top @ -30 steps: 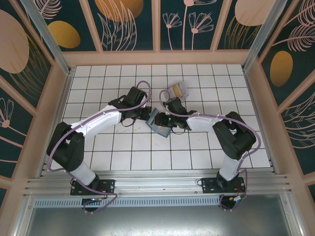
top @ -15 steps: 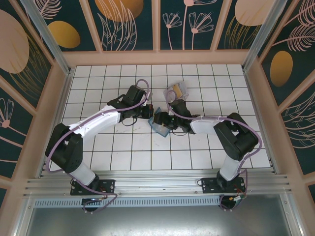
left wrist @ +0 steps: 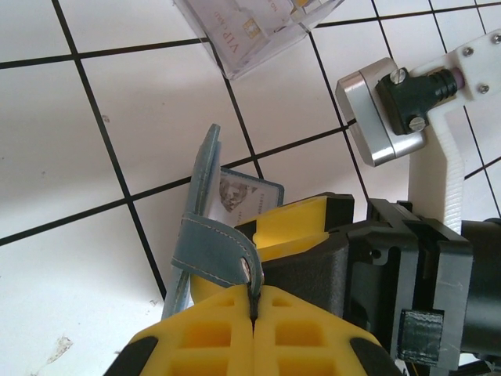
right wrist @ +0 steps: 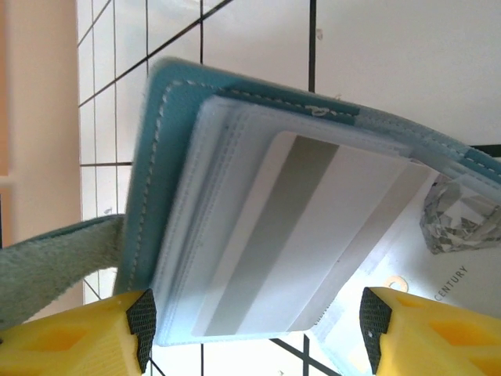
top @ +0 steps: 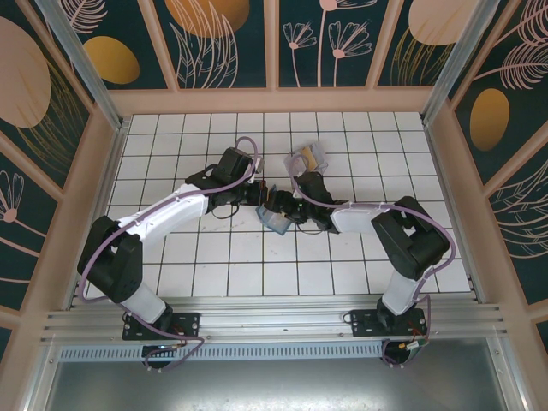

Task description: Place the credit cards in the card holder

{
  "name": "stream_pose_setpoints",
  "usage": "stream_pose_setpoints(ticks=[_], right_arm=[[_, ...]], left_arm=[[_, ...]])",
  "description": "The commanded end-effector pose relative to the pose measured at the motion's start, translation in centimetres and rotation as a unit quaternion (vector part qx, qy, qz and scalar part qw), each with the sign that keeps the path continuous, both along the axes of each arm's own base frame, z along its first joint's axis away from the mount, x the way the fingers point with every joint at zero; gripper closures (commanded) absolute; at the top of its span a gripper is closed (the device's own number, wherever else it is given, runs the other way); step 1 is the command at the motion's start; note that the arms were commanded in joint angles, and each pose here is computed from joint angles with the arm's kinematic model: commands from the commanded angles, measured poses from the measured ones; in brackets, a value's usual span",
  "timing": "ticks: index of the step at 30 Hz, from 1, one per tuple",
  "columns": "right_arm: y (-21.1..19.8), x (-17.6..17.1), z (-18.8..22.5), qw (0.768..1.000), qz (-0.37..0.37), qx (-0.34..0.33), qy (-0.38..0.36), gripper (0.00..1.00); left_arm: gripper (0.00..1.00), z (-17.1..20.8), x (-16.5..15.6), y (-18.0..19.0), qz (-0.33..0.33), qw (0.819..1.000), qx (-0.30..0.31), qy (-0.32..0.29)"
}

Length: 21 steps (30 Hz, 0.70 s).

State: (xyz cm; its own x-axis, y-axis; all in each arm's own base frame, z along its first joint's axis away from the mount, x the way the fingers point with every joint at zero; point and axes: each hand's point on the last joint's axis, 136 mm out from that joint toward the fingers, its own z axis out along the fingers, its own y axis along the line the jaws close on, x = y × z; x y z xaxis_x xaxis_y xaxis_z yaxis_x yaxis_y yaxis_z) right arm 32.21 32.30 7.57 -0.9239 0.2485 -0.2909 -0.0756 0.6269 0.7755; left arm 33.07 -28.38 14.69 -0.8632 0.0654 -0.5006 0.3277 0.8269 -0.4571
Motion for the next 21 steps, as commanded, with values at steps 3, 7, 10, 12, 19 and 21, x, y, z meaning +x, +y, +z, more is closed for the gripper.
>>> stream_pose_setpoints(ticks=[3, 7, 10, 12, 19, 21], right_arm=[[0.6, 0.0, -0.5, 1.000, 0.001, 0.016, -0.001, 0.32], [-0.1, -0.4, -1.1, 1.000, -0.003, 0.004, 0.001, 0.36], [-1.0, -0.7, -1.4, 1.000, -0.010, -0.009, -0.005, 0.39], [-1.6, -0.8, -2.0, 1.000, -0.011, -0.021, 0.000, 0.43], [-1.8, -1.0, -2.2, 1.000, -0.012, -0.013, 0.003, 0.47], [-1.7, -0.8, -2.0, 1.000, -0.011, -0.013, 0.000, 0.47]], left_arm=[[1.00, 1.1, 0.2, -0.1, 0.004, 1.000, -0.015, -0.010], [1.00, 1.1, 0.4, 0.3, 0.012, 1.000, -0.014, -0.009], [1.00, 0.7, 0.6, 0.8, 0.021, 1.000, -0.011, -0.004], [1.00, 0.5, 0.7, 1.0, 0.024, 1.000, -0.013, 0.001], [1.00, 0.4, 0.6, 1.1, 0.025, 0.999, -0.019, 0.004], [1.00, 0.2, 0.5, 1.1, 0.025, 0.999, -0.021, 0.007]])
